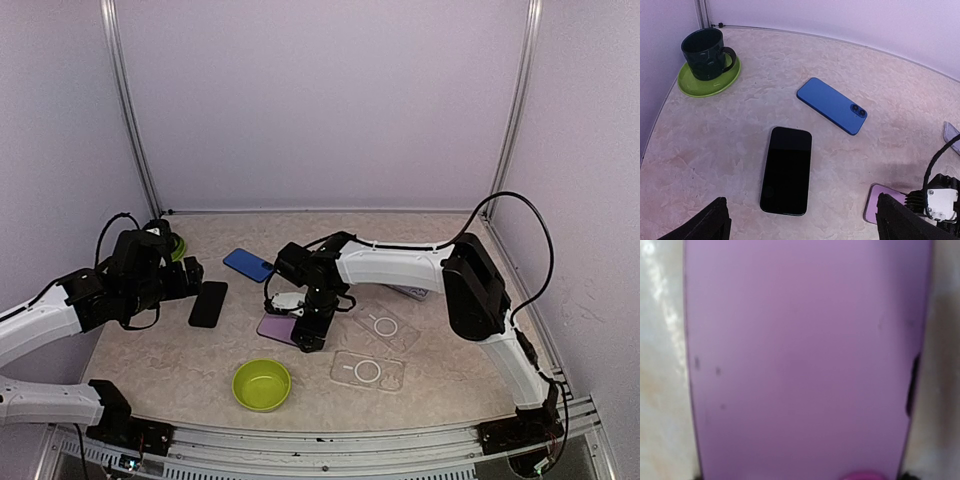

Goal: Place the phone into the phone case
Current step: Move the phone to the center of the board, then pick up the phone at the center of the board.

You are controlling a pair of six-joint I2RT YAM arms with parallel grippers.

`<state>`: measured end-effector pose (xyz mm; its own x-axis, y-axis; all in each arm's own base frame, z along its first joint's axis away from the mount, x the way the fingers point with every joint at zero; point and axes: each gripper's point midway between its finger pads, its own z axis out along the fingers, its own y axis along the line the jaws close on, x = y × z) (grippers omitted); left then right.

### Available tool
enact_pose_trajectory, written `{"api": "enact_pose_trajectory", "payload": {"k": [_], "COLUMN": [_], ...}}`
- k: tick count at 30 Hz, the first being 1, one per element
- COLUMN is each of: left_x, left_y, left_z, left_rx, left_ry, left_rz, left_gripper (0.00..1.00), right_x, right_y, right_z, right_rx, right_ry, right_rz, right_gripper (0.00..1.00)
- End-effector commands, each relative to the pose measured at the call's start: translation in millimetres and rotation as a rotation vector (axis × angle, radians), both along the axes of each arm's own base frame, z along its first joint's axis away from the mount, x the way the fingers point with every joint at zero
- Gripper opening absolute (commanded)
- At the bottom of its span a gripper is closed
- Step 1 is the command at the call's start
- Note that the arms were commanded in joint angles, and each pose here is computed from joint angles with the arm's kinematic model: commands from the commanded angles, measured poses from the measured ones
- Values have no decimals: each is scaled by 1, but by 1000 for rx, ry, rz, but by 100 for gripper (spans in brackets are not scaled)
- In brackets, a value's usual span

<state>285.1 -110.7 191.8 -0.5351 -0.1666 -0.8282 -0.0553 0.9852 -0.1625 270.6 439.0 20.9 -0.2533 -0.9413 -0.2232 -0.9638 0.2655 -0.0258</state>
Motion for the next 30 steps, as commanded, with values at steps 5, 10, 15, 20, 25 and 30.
{"api": "enact_pose_trajectory", "payload": {"k": [5, 10, 15, 20, 25, 30], "left_x": [-2, -2, 0, 2, 6, 11], "left_y": [0, 0, -1, -5, -16, -45], "left_z": [11, 11, 13, 23, 37, 39], "left_rx": [-3, 0, 18, 60, 118, 179], "left_ry": [-21, -20, -20, -36, -79, -127], "left_rz": [-4, -5, -15, -64, -160, -351], "left_gripper": [99, 99, 99, 99, 99, 99], "right_x": [-3, -6, -6, -4, 2, 11], "right_y": [-4, -3, -3, 6, 13, 12], "right_z": [-34, -35, -34, -20, -1, 16], "right_rx": [-85, -80, -77, -21, 59, 141], "right_ry": [67, 80, 79, 62, 56, 73], "right_rz": [24, 24, 24, 41, 44, 29], "right_gripper": [88, 75, 56, 51, 49, 49]}}
